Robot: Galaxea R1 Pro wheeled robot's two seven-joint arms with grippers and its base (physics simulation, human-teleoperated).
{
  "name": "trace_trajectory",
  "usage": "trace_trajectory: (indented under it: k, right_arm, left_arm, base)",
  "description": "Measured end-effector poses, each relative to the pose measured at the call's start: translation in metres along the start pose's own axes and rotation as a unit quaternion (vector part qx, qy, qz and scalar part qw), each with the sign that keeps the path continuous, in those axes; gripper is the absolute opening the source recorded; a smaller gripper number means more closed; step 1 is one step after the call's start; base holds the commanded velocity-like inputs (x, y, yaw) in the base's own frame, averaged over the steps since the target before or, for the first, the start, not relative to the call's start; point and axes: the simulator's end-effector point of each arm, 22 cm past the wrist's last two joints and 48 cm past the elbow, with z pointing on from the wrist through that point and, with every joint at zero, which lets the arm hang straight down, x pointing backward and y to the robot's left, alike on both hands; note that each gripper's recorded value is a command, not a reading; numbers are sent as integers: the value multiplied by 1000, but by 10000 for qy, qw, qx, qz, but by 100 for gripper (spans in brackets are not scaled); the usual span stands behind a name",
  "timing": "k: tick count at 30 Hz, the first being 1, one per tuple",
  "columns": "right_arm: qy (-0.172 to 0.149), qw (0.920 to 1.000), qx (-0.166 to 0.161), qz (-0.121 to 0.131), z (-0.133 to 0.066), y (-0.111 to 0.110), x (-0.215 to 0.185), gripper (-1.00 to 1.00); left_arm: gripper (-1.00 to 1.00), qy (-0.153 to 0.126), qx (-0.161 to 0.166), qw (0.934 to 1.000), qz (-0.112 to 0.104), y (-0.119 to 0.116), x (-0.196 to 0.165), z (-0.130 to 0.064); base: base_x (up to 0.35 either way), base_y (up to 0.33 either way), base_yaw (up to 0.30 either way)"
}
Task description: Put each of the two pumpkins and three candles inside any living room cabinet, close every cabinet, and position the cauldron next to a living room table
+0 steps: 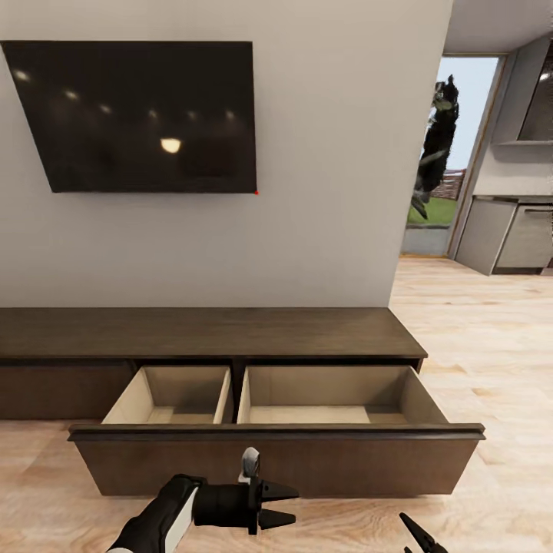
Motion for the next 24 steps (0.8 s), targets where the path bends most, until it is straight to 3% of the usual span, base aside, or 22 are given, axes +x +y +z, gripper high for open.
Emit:
trace_trajectory:
  k: [8, 18, 24]
  right_arm:
    - [-15, 10000, -37, -18, 0, 16, -4, 100]
    - [-37, 10000, -20, -13, -2, 38, -10, 100]
    - [-38, 10000, -14, -11, -2, 51, -13, 100]
  left_arm:
    - [100, -3, 7, 10000, 46, -16, -5, 0]
    - [100, 0, 3, 10000, 43, -38, -12, -1]
    - [100, -1, 2, 10000, 43, -51, -16, -1]
  base:
    - [-40, 0, 0]
    - [-307, 0, 3]
    - [-332, 0, 190]
